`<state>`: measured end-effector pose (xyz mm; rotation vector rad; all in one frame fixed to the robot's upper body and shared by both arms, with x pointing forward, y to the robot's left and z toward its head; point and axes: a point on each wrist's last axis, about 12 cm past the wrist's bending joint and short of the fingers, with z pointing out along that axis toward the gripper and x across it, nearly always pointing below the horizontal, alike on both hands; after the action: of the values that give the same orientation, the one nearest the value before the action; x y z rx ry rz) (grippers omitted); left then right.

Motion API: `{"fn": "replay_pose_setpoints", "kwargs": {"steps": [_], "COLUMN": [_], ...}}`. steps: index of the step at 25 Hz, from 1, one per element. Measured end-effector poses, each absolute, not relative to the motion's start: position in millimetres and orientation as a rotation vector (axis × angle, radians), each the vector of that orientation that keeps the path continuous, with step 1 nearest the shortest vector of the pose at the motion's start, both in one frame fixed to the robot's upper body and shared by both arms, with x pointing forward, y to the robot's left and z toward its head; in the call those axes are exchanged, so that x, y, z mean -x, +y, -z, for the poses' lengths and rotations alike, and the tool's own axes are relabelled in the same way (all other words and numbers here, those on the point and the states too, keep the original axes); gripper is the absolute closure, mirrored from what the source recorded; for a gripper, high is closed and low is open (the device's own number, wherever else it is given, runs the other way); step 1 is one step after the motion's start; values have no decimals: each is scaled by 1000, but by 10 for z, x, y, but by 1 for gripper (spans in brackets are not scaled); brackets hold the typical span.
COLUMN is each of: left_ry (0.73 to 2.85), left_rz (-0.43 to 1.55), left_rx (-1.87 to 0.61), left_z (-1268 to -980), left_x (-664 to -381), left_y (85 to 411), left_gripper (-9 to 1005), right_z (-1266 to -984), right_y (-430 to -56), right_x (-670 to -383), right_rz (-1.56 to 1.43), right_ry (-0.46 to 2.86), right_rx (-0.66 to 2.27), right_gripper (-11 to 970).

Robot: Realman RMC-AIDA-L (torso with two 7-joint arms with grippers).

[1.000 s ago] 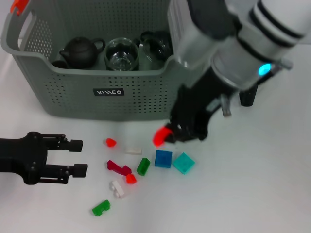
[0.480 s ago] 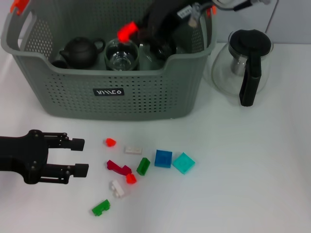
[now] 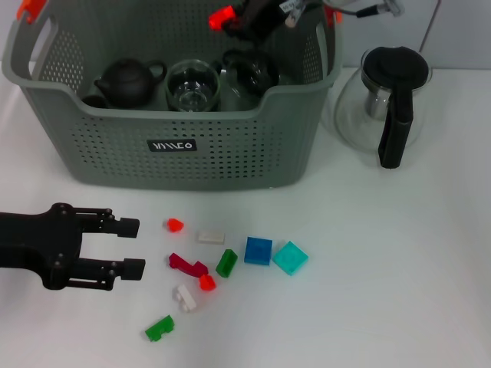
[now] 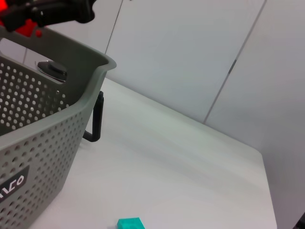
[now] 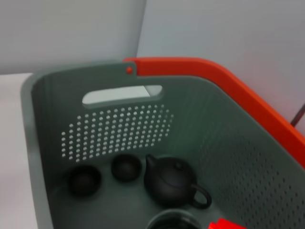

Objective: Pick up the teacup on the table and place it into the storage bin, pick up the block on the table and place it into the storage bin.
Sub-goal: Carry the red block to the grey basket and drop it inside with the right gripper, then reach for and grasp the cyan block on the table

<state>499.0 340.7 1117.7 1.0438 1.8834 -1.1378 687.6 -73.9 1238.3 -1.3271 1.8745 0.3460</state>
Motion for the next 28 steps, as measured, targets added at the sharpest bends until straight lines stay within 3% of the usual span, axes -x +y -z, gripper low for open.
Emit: {"fn": "replay_pose_setpoints", "kwargs": {"steps": [13,18,28], "left_ry": [1898,1896,1896], "left_rz": [1135,1137,1148], "left_rx": [-1043,-1044,-1054], "left_z": [-11151,-11158,-11168], "left_x": [-4988,-4984,-4971], "left_y": [3396,3404,3410], "left_gripper": [261,261,261], "right_z": [-12390,-12470,-12870], "right_y": [-747,-760,-982], "right_x": [-6847,-6857,-6627], "right_rz": [-350,-350,-506], "right_ry": [1864,1839,1744], "right_rx": [1366,1347,1305], "right_gripper": [795,616,393]}}
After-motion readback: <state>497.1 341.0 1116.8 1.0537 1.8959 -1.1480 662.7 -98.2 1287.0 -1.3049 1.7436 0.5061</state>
